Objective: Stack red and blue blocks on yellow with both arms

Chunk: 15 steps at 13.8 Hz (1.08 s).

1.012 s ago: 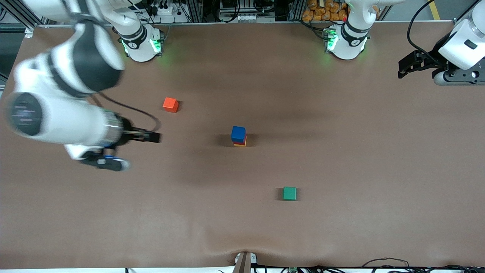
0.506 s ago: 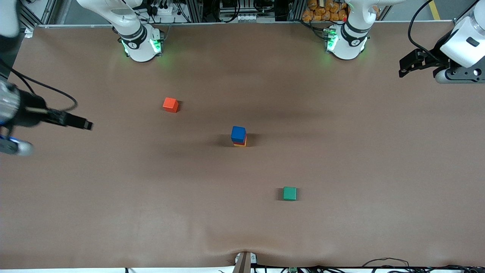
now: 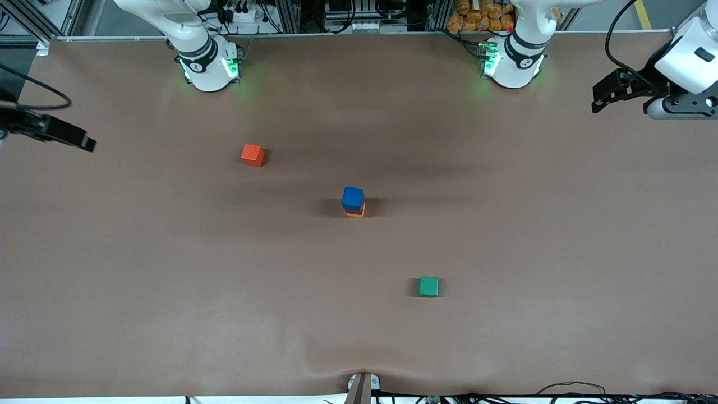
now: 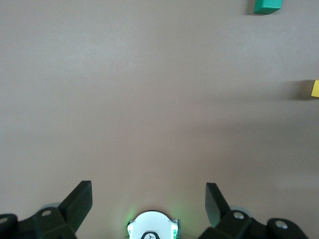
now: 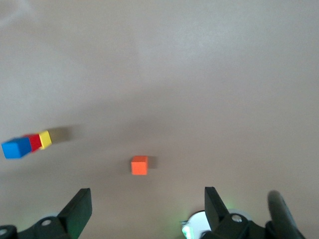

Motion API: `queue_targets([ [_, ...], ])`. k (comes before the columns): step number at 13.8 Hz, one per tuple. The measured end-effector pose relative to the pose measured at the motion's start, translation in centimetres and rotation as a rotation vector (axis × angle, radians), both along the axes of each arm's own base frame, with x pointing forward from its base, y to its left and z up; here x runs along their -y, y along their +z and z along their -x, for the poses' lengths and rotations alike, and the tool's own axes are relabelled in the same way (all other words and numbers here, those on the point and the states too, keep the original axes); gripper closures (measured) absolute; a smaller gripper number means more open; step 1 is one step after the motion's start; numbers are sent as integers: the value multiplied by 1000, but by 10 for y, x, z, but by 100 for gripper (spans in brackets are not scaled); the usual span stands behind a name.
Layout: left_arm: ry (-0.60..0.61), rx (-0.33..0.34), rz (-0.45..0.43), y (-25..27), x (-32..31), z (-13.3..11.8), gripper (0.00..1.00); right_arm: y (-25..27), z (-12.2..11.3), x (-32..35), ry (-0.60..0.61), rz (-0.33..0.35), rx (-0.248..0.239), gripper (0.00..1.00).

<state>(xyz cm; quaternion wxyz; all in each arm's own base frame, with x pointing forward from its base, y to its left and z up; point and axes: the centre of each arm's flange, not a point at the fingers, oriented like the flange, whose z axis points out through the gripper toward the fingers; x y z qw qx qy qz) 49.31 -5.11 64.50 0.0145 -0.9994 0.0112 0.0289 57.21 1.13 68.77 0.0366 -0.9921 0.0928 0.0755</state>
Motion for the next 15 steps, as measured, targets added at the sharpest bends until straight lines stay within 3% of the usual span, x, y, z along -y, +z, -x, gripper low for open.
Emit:
queue_targets([
  [6,6,13,3,5,-5,-4,0,-18,9,29,52,-18,-25,0],
  [11,5,9,5,2,-4,-13,0,-22,28,8,88,7,-9,0],
  [15,4,13,5,3,-4,-13,0,-33,55,4,111,13,38,0],
])
